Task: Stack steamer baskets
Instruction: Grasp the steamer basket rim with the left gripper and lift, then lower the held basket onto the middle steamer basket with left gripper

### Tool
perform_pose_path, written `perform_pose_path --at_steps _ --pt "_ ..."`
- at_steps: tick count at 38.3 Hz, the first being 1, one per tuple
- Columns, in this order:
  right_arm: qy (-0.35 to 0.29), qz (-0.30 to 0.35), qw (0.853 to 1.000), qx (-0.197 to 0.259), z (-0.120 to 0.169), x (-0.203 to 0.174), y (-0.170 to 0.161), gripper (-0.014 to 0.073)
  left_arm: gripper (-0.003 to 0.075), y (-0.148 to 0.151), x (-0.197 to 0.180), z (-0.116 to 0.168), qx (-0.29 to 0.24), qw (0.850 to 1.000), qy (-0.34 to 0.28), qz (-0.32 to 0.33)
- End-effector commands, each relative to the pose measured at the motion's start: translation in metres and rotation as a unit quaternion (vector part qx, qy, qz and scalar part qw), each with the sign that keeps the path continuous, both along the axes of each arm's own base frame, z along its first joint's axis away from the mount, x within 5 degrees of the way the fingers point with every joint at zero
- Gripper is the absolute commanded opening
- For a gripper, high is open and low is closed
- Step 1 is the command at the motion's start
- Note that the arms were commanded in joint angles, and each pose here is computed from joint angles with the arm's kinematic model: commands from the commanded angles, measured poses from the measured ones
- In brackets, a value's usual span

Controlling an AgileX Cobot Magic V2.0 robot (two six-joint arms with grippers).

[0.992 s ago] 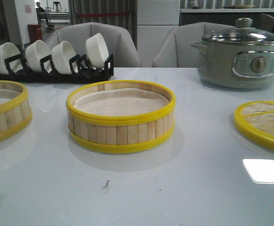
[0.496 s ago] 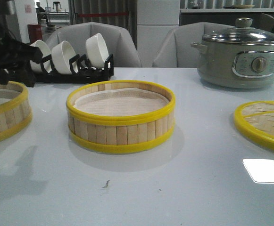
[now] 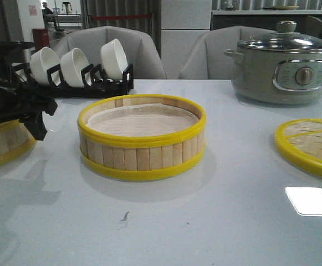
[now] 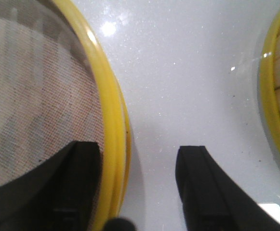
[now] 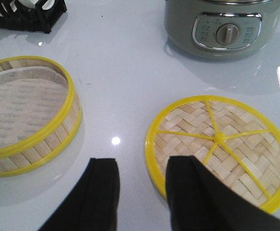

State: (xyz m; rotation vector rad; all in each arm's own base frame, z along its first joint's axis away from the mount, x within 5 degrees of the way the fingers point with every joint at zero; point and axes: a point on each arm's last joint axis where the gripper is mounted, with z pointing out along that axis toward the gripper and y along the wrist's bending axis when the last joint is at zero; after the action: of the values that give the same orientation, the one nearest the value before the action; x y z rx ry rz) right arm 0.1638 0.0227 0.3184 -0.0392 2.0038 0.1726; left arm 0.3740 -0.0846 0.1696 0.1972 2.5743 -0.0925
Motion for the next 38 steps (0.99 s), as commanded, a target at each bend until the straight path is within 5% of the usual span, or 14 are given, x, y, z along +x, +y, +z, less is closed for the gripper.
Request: perform_pose_path --at_steps 1,5,10,24,38 --pt "-0.062 -0.003 0.998 -0.003 0.019 0.003 -0.001 0.0362 0.0423 -0.003 0.007 0.025 -0.013 0.998 -0.056 -0.004" --pt "-0.065 -0.003 0.998 -0.002 0.02 0.003 -0.001 0.0362 0.0361 -0.003 0.007 0.026 -0.013 0.998 -0.057 -0.004" --pt "-0.072 -0.004 0.997 -0.001 0.021 0.004 -0.001 0.0362 0.0074 -0.004 0.01 0.033 -0.013 0.998 -0.058 -0.003" --pt "-0.077 -0.004 0.997 -0.001 0.022 0.004 -0.001 0.0362 0.0087 -0.021 0.03 0.098 -0.022 0.996 -0.091 -0.014" --pt "-0.079 -0.004 0.997 0.0 0.022 0.004 -0.001 0.0362 0.0087 -0.123 0.008 0.175 -0.065 0.974 -0.174 -0.132"
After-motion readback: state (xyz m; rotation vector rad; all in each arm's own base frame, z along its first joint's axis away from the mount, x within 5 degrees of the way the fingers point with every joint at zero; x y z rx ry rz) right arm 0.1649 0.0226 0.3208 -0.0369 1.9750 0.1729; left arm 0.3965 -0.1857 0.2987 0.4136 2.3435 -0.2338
